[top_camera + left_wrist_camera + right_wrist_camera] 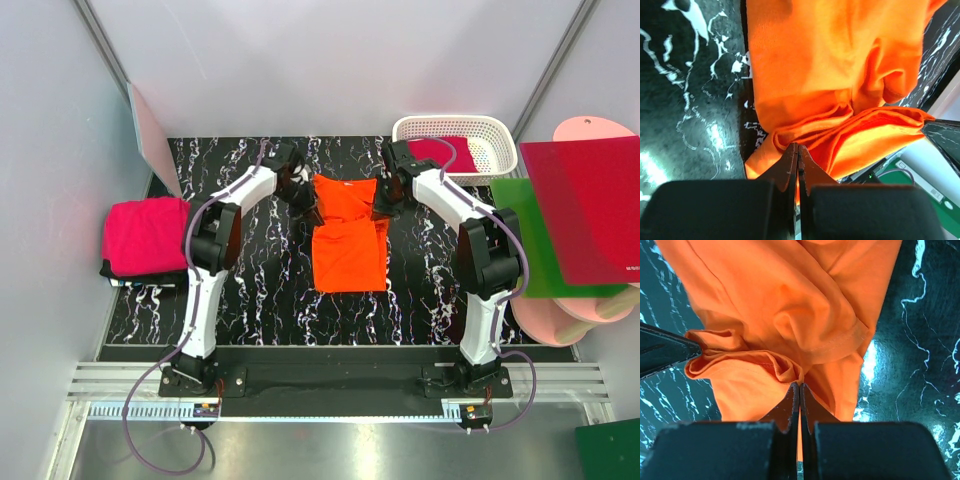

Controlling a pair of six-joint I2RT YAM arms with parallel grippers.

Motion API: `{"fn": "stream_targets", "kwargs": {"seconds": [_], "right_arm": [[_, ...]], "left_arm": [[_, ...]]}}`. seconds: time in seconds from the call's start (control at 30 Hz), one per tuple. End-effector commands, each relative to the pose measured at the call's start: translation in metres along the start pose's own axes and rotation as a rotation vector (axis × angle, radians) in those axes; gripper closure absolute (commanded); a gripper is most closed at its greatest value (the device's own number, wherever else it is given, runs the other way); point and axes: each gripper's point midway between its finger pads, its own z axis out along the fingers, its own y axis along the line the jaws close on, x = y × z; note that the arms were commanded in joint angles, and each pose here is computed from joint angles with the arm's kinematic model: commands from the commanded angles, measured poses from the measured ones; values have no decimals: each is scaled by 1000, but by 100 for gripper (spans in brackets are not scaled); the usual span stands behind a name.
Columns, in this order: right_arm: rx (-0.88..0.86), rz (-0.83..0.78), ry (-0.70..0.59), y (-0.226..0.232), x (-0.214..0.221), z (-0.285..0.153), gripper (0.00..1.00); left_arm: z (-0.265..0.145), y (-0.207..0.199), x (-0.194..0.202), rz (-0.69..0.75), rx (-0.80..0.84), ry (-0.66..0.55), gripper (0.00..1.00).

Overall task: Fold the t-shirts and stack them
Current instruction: Fold the folded rectangular tshirt in 1/3 of the way

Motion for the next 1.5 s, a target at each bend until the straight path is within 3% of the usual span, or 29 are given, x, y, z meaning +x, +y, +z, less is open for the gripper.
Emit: {"fn": "stream_targets", "kwargs": {"seconds": [0.0, 0.47, 0.5, 0.53, 0.63, 0.7, 0.83, 0.9, 0.93, 1.0, 1.03, 1.13, 1.27, 1.47], "right_arm": [[12, -1, -44, -5, -7, -19, 100], [105, 15, -116, -27, -3, -53, 100], [113, 16, -116, -30, -2, -52, 100], [121, 21, -115, -32, -3, -51, 100], [153, 30, -91, -39, 0, -38, 100], [168, 34, -66, -43, 3, -25, 100], [174, 44, -13, -45, 5, 10, 100], [184, 54, 1, -46, 4, 20, 96], [187, 54, 4, -45, 2, 26, 90], [204, 57, 10, -47, 1, 25, 60], [213, 54, -15, -46, -6, 16, 34], [229, 64, -87, -47, -15, -16, 0], [192, 88, -133, -43, -7, -53, 0], [47, 219, -4, -31, 57, -66, 12]], "left_arm": [[-9, -26, -5, 43, 85, -10, 100], [-42, -67, -6, 106, 202, -53, 100], [-42, -67, -5, 106, 205, -50, 97], [-41, -67, -5, 106, 208, -46, 83], [-45, -69, -5, 117, 217, -52, 16], [-55, -72, -6, 131, 216, -77, 1], [-79, -76, -12, 150, 226, -128, 1], [-87, -76, -9, 155, 227, -138, 1], [-89, -73, -9, 151, 223, -141, 1], [-90, -68, -1, 140, 218, -128, 1], [-90, -65, 1, 146, 216, -125, 1], [-90, -55, 19, 148, 206, -95, 1], [-70, -18, 53, 104, 151, -5, 1], [-45, 25, 112, 61, 93, 90, 2]]}}
